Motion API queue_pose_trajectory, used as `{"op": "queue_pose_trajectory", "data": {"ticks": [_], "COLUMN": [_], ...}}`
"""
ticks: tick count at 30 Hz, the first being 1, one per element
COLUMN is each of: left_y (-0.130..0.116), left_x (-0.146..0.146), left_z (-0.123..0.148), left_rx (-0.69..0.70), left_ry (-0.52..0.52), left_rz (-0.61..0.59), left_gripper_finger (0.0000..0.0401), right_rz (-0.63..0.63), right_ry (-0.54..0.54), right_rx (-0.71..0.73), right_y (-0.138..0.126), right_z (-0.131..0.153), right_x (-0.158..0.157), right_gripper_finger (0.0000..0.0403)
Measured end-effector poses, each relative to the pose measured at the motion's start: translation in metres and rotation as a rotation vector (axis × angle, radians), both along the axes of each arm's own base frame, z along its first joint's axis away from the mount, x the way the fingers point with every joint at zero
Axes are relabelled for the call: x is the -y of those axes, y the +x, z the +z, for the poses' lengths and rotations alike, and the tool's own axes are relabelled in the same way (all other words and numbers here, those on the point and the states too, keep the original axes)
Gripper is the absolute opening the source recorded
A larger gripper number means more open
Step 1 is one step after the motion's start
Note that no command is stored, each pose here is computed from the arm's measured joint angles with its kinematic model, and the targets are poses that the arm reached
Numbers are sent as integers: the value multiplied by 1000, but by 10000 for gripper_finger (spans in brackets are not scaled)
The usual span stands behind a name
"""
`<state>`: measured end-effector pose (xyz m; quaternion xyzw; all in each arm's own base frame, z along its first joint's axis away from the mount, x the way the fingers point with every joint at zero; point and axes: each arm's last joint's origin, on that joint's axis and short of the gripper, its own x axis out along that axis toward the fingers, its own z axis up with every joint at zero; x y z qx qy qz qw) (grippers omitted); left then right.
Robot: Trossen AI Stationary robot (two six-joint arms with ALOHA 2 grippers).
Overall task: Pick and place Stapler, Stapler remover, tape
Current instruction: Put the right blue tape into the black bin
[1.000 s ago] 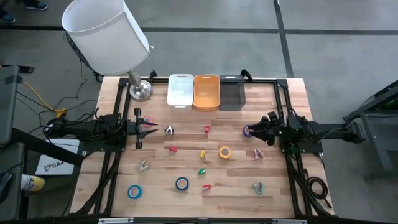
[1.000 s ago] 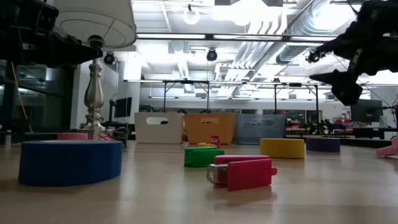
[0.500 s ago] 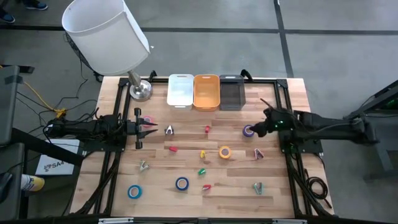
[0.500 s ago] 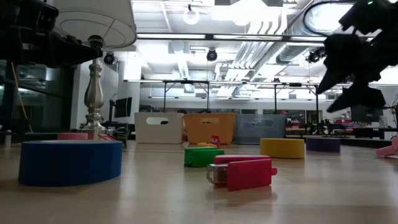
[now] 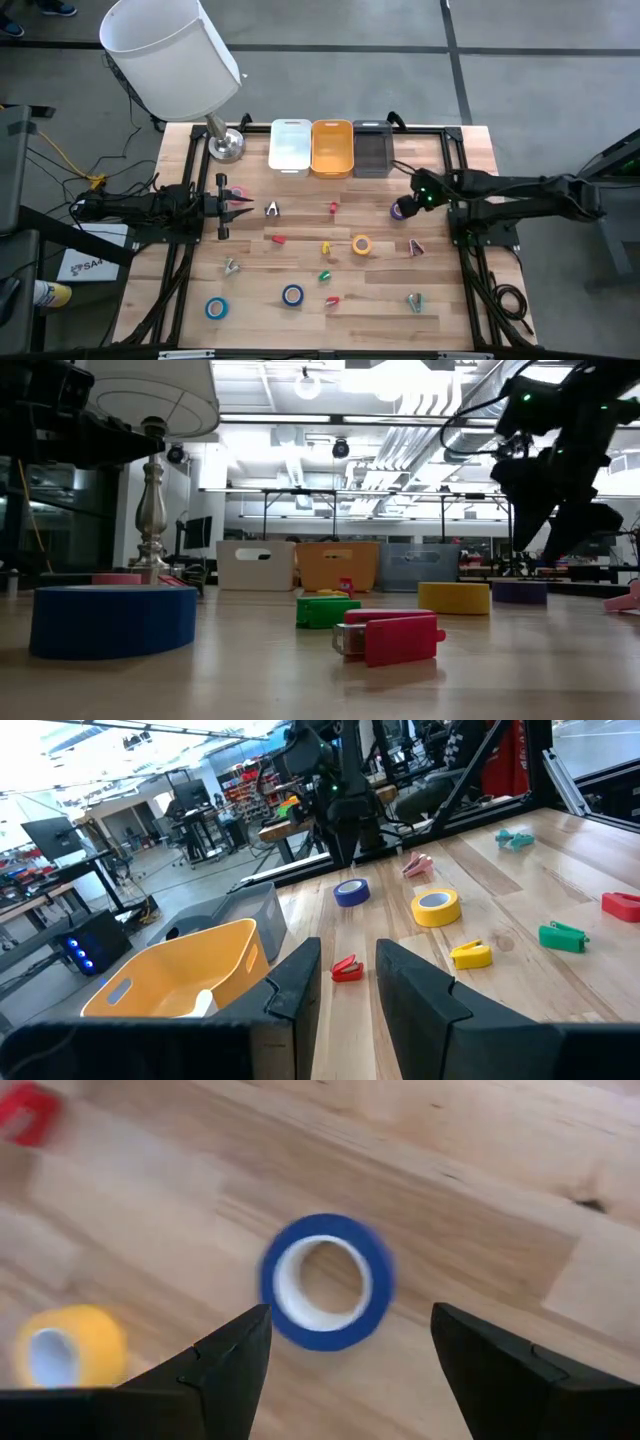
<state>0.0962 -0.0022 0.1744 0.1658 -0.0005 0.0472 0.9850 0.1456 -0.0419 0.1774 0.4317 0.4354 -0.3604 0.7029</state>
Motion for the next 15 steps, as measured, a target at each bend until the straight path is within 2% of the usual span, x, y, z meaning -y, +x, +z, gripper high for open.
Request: {"op": "queue_pose_trajectory", "data": {"ticks": [7,15], "left_y": [0,0], "left_x": [0,0], "left_z": [0,0], "left_rx": [0,0], "left_ry": [0,0], "left_rz": [0,0], "left_gripper_finger": [96,96], "right_rz": [10,18], "right_ry": [17,97], "right_rx": [-131,-250], "right_y": [15,29], "right_z": [-10,-31], "right_x": [6,9], "right_gripper_finger": [266,264]}}
